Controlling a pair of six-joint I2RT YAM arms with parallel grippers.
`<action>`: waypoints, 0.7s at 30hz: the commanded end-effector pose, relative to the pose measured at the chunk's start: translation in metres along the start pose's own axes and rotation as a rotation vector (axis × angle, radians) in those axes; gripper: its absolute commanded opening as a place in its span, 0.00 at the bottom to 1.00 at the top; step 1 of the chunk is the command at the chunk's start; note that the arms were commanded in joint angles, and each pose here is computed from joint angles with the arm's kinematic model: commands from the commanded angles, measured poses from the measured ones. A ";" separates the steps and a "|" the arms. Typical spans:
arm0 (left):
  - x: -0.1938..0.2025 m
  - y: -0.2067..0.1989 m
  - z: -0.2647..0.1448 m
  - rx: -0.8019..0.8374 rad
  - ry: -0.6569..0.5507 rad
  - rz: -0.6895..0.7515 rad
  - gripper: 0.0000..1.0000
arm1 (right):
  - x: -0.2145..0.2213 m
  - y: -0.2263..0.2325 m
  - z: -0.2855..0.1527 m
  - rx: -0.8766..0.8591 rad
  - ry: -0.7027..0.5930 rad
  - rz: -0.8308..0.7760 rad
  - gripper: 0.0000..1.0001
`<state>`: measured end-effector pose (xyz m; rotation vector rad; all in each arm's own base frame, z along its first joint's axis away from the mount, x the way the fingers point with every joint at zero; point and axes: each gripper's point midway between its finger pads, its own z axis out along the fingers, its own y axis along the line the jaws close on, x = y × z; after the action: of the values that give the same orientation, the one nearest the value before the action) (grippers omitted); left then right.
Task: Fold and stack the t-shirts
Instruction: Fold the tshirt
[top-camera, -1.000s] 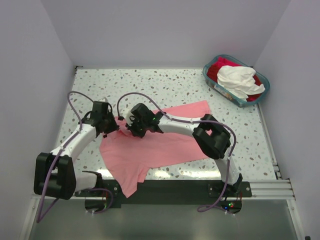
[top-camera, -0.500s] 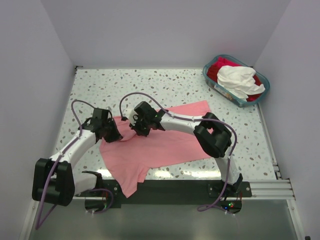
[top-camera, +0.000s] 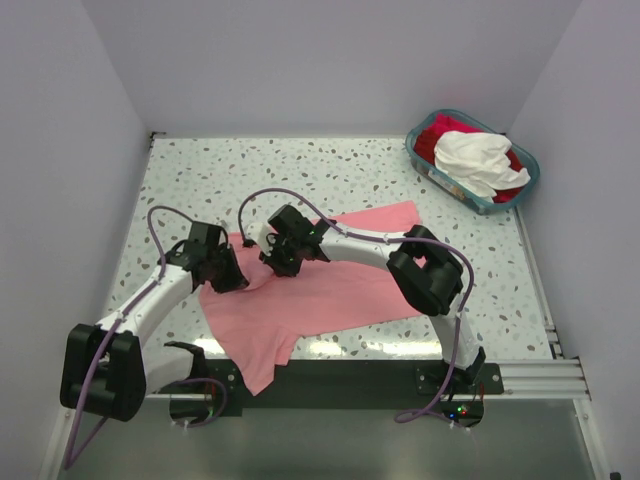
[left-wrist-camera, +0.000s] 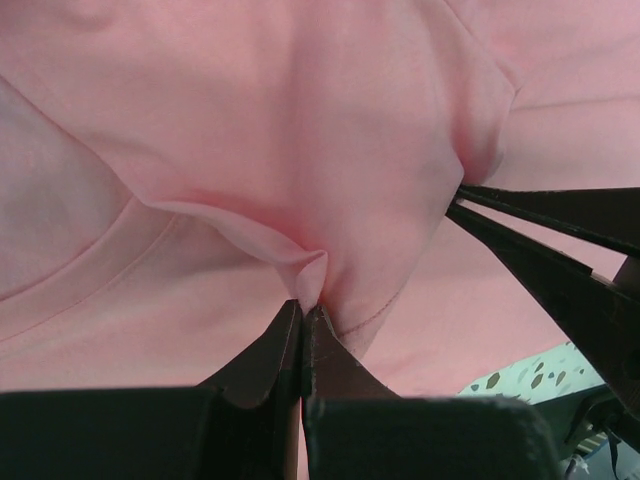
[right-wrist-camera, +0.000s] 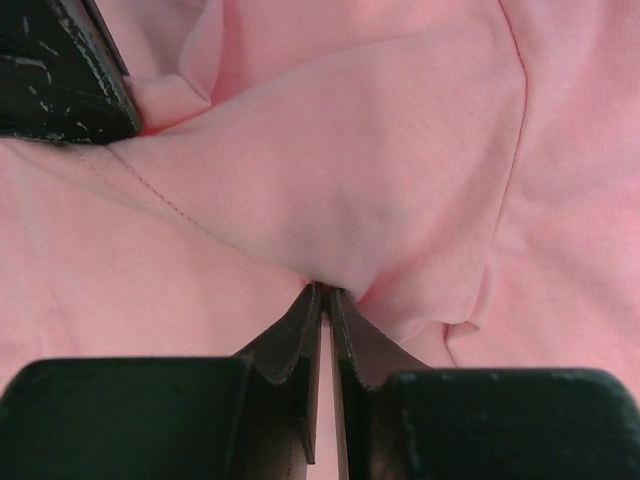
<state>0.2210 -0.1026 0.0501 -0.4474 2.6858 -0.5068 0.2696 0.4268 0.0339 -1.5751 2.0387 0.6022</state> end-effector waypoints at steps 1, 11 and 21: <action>0.011 -0.003 0.000 0.017 0.037 -0.011 0.00 | -0.028 -0.001 -0.023 0.008 -0.068 -0.043 0.11; 0.022 -0.004 0.004 0.019 0.068 0.008 0.12 | -0.018 -0.013 -0.036 0.078 -0.029 -0.044 0.25; 0.002 -0.013 -0.010 0.032 -0.018 0.002 0.46 | -0.011 -0.021 -0.068 0.095 -0.100 0.186 0.46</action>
<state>0.2080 -0.1106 0.0446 -0.4382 2.7227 -0.5290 0.2747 0.3942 0.0627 -1.4773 2.0886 0.5447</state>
